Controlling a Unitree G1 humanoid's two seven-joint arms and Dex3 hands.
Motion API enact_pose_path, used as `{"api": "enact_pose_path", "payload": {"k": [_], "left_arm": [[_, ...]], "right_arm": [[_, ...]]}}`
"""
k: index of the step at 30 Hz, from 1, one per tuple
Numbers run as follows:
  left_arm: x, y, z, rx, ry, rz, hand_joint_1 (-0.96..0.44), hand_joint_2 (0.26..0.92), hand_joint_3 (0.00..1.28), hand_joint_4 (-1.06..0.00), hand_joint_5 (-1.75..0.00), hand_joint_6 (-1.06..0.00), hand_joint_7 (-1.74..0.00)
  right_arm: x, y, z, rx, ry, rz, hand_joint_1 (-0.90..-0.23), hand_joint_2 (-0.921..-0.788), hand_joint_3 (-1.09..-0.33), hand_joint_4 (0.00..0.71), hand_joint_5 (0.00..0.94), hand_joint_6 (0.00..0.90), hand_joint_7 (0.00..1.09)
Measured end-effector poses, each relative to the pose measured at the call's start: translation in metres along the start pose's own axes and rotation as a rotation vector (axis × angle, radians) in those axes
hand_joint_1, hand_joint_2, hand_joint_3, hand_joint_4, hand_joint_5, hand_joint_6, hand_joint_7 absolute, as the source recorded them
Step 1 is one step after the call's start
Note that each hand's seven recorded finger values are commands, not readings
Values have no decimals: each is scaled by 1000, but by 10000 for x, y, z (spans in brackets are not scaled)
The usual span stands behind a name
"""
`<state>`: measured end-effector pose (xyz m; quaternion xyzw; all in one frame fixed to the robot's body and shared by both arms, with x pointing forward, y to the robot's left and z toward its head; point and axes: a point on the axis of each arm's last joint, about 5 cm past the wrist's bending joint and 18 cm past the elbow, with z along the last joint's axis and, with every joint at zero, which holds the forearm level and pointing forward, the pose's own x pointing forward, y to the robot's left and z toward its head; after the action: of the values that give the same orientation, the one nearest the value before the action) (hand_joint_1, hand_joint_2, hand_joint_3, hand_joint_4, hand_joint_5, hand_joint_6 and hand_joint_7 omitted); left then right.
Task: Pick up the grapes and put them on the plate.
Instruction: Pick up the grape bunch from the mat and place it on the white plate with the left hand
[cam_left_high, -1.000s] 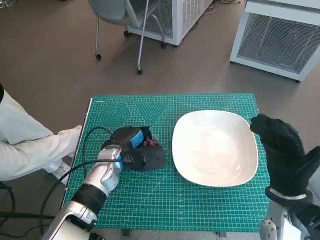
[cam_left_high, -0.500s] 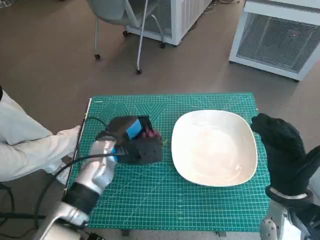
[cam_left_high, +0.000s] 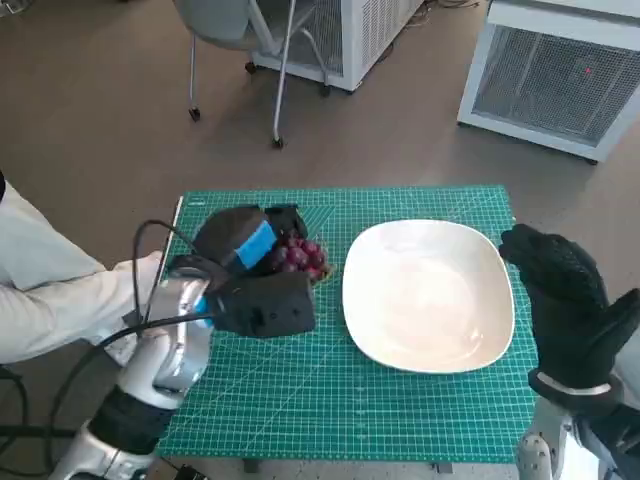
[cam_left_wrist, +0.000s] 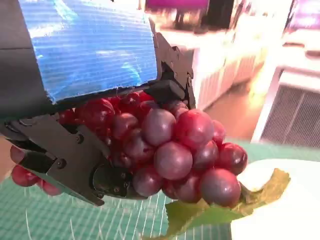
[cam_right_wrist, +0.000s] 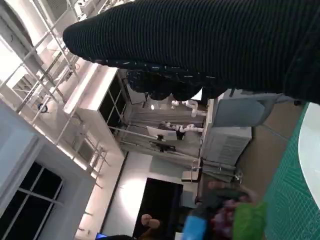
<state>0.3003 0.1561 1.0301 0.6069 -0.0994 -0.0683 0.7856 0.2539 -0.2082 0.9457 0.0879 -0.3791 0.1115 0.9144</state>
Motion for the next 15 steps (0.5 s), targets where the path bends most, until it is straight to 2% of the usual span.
{"api": "enact_pose_path", "payload": {"k": [8, 15], "left_arm": [[-65, 116, 19, 34, -18, 66, 2, 905, 39, -786, -1118, -667, -1068], [-64, 120, 27, 36, -19, 72, 3, 905, 37, -773, -1186, -697, -979]], "right_arm": [[0, 0, -9, 1, 2, -1, -407, -921, -580, 532, 266, 242, 823], [14, -1, -16, 1, 0, 0, -407, -921, -580, 533, 265, 242, 823]]}}
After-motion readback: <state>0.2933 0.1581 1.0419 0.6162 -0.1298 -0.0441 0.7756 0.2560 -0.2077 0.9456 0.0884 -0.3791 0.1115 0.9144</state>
